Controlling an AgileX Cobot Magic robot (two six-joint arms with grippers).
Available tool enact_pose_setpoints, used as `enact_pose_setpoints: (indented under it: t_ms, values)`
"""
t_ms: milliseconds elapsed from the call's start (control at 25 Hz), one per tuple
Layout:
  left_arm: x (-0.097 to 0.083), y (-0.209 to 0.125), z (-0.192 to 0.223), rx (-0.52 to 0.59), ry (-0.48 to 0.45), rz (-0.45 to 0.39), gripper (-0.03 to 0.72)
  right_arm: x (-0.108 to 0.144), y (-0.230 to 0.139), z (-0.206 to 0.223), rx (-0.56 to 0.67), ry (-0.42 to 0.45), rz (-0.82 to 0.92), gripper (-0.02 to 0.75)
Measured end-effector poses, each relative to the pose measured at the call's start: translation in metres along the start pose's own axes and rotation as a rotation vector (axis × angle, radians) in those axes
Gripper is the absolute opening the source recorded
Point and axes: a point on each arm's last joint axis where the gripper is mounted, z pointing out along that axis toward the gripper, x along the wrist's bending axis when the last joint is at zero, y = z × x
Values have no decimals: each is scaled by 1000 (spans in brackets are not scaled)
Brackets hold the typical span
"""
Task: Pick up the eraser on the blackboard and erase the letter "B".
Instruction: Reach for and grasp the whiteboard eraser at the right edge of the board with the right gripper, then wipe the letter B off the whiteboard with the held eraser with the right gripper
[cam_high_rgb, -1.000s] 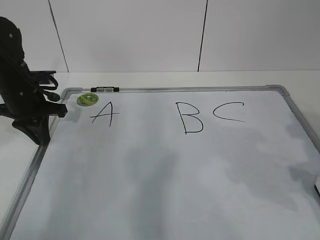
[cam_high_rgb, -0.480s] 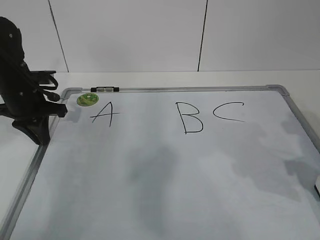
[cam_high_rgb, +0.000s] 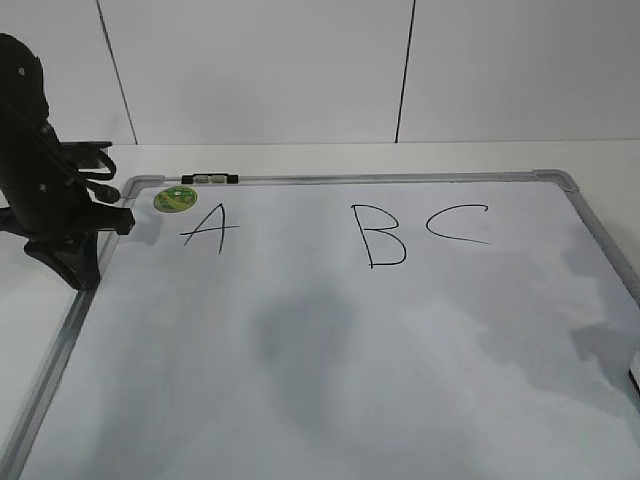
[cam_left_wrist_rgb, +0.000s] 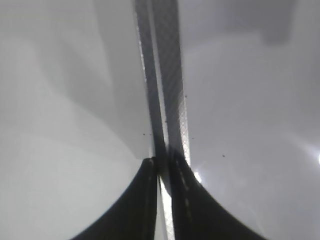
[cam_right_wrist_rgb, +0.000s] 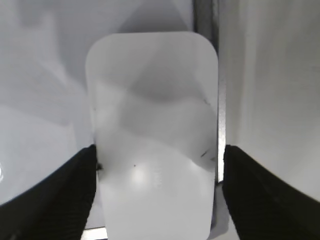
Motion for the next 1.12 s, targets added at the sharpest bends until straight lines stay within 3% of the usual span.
enact_pose_setpoints:
  t_ms: [1120]
  values:
    - [0, 0, 0, 0, 0, 0, 37, 5, 8, 15, 61, 20, 11, 602]
